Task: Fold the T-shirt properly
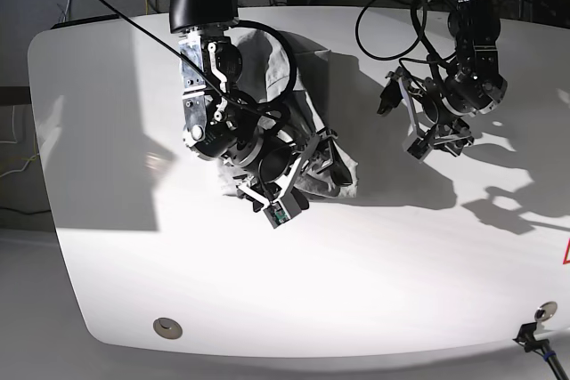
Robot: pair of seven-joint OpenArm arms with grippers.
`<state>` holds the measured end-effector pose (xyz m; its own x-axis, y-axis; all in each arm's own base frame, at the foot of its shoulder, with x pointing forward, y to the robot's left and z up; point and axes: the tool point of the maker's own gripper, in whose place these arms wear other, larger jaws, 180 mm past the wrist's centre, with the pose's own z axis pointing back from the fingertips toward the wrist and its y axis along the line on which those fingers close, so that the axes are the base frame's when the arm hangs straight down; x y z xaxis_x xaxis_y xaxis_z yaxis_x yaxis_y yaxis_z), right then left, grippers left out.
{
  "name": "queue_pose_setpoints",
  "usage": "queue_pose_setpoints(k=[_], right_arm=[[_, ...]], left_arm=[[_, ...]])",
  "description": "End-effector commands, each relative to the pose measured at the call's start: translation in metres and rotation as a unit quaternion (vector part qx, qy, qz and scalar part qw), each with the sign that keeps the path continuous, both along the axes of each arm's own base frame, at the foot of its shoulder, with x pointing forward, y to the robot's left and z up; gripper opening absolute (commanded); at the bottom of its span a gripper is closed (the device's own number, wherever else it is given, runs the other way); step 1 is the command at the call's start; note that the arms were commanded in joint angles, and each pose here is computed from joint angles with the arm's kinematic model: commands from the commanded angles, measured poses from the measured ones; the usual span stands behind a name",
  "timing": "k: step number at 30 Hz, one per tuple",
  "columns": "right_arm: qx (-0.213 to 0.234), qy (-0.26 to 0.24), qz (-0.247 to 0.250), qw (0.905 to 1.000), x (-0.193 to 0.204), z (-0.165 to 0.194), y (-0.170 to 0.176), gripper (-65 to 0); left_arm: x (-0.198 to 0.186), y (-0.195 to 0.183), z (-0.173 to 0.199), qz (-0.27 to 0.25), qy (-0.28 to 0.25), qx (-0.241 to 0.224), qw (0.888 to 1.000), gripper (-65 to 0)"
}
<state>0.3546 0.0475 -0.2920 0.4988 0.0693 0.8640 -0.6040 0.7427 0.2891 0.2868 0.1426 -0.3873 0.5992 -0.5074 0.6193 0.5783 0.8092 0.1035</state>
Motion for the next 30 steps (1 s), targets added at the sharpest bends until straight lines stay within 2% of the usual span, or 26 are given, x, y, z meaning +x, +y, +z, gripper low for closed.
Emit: queue_pose_setpoints(k=[1,5,9,12,16,22,27,30], right_arm=[[-0.021,-0.035,-0.012,0.9991,0.003,0.013,-0.026,-19.4],[-0.077,-0.009,-0.056,0.9954,-0.008,-0.018,-0.091,-24.0],[-0.125,0.014,-0.096,0.9874,-0.026,-0.037,-0.15,-26.7],[-0.15,0.025,-0.115,0.9816,-0.038,-0.044,-0.179,-27.2],[-0.16,0.045,-0.135,0.9768,-0.054,-0.056,-0.2,-27.2],[-0.16,0.056,-0.124,0.9778,-0.086,-0.058,-0.19,-27.2],[-0.126,0.073,-0.123,0.9816,-0.106,-0.062,-0.166,-27.2],[-0.109,0.09,-0.093,0.9856,-0.119,-0.069,-0.135,-27.2]], left_arm=[[0.013,-0.008,0.022,-0.011,-0.04,-0.009,0.999,-9.2],[0.014,-0.028,0.04,-0.045,-0.067,-0.008,0.997,-9.2],[0.021,-0.044,0.054,-0.066,-0.089,-0.011,0.994,-9.2],[0.027,-0.06,0.062,-0.09,-0.101,-0.014,0.991,-9.2],[0.032,-0.092,0.072,-0.129,-0.115,-0.027,0.985,-9.2],[0.033,-0.108,0.076,-0.135,-0.12,-0.043,0.983,-9.2],[0.034,-0.106,0.075,-0.133,-0.119,-0.041,0.983,-9.1],[0.034,-0.104,0.075,-0.132,-0.119,-0.039,0.983,-9.1]])
